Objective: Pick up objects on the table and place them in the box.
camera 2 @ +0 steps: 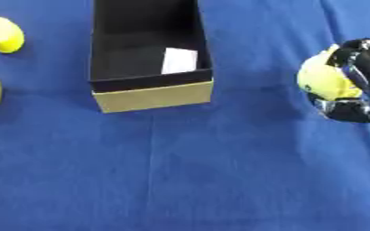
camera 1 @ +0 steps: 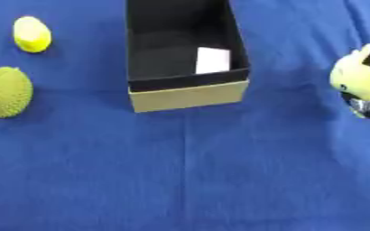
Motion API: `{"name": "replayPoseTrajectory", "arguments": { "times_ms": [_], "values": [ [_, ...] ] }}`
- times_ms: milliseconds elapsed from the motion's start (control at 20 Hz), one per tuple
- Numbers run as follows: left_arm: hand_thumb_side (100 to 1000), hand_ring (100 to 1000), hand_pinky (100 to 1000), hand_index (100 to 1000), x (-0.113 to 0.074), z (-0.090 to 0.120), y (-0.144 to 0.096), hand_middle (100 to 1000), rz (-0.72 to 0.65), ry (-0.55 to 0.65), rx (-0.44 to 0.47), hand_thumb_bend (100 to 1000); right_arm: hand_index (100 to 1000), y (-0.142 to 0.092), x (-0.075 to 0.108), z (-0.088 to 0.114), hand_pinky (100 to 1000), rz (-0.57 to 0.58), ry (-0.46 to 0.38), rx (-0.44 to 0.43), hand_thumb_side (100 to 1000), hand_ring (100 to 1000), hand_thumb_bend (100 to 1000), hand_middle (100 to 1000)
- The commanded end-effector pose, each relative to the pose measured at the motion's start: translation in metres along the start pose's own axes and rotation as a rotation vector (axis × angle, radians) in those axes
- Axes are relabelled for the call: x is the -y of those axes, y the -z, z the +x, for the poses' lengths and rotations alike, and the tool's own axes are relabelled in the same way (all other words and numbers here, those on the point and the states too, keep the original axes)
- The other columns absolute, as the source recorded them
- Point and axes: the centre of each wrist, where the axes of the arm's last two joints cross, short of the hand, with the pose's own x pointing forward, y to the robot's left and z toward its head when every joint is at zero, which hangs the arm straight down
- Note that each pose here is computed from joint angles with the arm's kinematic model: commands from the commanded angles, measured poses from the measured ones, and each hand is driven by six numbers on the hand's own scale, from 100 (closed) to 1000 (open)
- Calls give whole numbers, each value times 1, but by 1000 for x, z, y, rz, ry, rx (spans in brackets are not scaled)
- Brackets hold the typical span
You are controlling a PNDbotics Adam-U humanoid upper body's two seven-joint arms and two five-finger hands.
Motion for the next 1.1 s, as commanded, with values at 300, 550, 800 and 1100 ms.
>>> {"name": "replayPoseTrajectory", "arguments": {
  "times_ms": [300,550,800,1100],
  "values": [
    [587,535,792,806,-6,5,9,540,-13,12,43,100,541,14,33,3,779,-121,-15,158,216,727,435,576],
    [588,535,792,806,-7,6,11,541,-23,13,49,100,545,27,54,8,777,-151,16,259,196,728,429,580],
    [587,536,792,806,-7,7,14,542,-40,12,59,100,548,41,79,19,775,-155,59,359,176,728,389,583],
    [589,536,792,806,-6,9,19,542,-62,3,76,100,560,57,108,41,764,-166,154,444,134,722,295,583]
  ]
}}
